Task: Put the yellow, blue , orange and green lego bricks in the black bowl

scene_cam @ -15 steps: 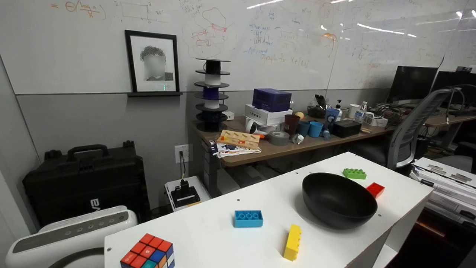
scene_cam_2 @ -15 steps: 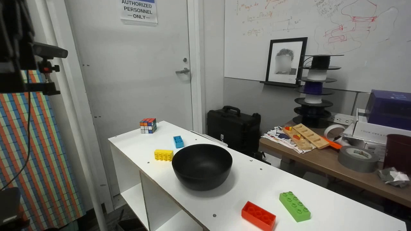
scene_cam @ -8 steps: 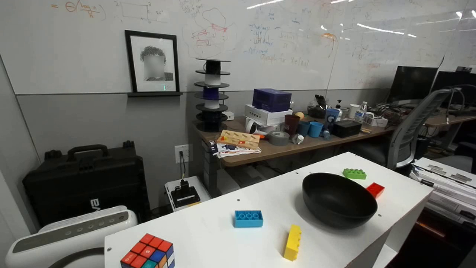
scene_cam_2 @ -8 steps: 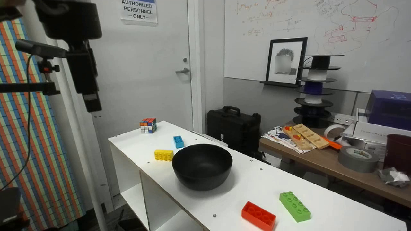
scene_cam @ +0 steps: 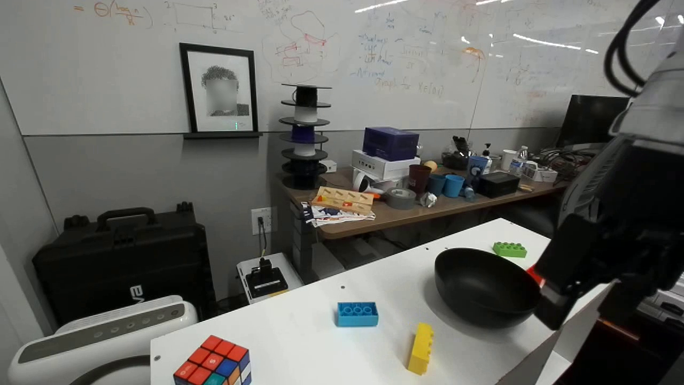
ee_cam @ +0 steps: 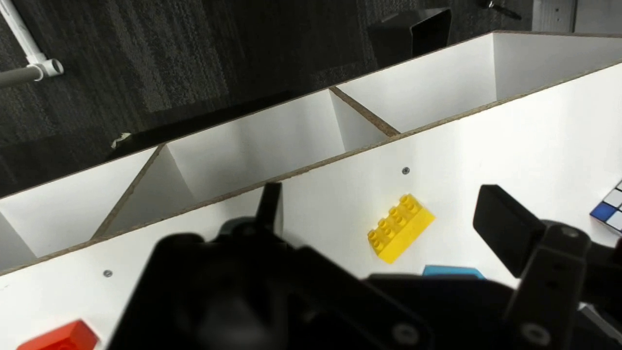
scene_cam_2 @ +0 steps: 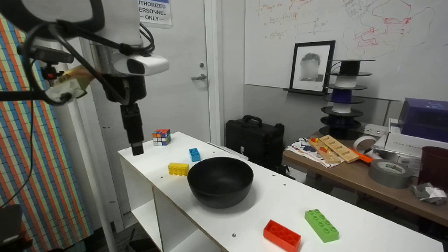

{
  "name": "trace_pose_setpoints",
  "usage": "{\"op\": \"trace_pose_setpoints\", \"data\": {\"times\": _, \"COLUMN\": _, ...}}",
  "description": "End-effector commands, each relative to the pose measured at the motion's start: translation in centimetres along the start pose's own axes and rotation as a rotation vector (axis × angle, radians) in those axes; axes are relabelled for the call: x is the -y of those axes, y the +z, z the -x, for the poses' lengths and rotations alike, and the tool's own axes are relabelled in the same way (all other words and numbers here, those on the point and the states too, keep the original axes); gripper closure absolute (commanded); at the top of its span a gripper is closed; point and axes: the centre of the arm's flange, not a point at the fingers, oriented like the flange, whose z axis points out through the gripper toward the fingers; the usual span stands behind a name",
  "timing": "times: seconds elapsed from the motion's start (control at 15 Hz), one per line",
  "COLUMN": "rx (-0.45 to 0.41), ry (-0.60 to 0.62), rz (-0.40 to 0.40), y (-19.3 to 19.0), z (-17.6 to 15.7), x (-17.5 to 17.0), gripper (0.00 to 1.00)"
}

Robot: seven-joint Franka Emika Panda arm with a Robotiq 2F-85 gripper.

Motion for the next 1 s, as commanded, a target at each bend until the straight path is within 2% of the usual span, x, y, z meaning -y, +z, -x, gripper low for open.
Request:
{"op": "trace_pose_setpoints", "data": {"times": 0.0, "rx": -0.022, "ry": -0.023, "rz": 0.045, "y": 3.6, "z": -4.0, "x": 3.5, "gripper": 0.00}}
{"op": "trace_pose_setpoints", "data": {"times": 0.4, "rx": -0.062, "ry": -0.038, "rz": 0.082, "y": 8.6, "z": -7.5, "x": 5.7, "gripper": 0.00}}
{"op": "trace_pose_setpoints", "data": {"times": 0.93, "rx": -0.107, "ry": -0.024, "rz": 0.064, "y": 12.3, "z": -10.4, "x": 7.7, "gripper": 0.00}}
